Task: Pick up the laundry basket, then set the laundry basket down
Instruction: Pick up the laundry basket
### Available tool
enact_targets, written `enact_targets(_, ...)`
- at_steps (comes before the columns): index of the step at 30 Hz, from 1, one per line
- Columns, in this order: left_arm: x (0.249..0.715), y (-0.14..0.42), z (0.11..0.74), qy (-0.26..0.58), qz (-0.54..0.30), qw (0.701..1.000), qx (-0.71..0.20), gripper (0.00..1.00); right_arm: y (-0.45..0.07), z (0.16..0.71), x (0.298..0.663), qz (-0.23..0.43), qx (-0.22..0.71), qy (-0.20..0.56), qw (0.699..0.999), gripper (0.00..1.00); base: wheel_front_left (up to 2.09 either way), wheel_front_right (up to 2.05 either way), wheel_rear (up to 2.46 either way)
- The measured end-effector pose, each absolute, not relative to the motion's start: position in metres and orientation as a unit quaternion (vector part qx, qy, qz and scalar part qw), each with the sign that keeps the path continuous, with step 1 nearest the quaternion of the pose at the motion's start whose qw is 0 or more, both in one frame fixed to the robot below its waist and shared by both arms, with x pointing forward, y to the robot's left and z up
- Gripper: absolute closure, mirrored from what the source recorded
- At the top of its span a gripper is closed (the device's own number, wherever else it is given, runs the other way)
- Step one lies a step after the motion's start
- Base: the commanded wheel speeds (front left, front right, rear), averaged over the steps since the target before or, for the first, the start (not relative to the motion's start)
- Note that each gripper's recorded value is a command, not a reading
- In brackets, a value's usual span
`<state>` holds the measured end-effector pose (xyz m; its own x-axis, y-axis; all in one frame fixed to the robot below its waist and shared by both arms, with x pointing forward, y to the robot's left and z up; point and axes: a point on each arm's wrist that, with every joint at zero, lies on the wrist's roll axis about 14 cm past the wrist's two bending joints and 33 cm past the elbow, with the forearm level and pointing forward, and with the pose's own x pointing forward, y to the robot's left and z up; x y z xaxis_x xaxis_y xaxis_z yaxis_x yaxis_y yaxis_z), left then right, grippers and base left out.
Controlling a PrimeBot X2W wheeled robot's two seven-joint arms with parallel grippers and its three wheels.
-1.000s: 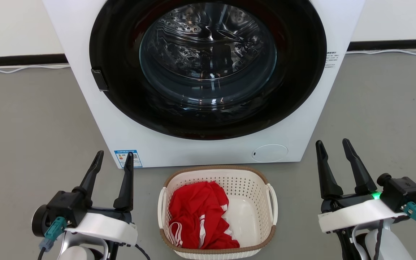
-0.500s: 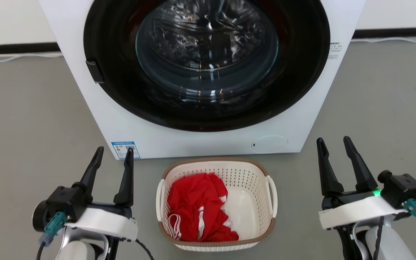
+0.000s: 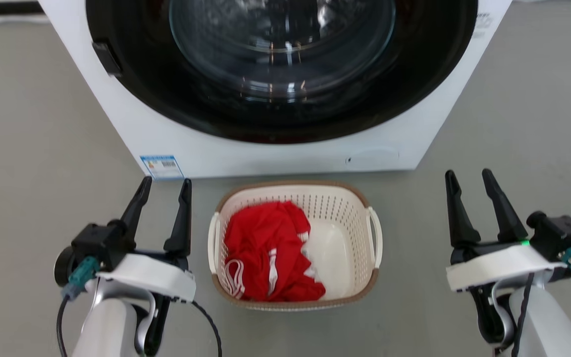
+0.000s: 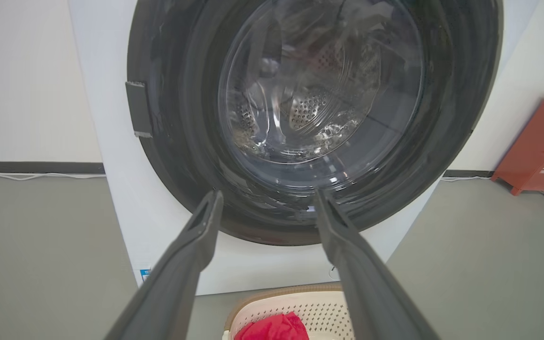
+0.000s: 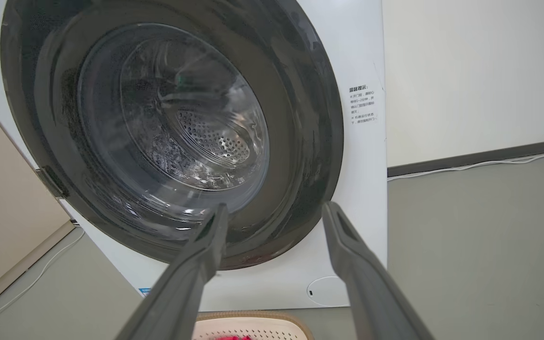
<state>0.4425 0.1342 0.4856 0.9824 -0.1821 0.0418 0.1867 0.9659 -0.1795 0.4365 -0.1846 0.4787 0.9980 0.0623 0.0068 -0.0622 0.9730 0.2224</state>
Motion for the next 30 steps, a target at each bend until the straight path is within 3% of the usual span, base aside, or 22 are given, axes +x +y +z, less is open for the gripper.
enact_targets(30,0.506,0.129,0.306,0.209,-0.078,0.968,-0.119,0.0,-0.177,0.313,0.504,0.026,0.115,0.2,0.973,0.0,0.0,0.0,0.0)
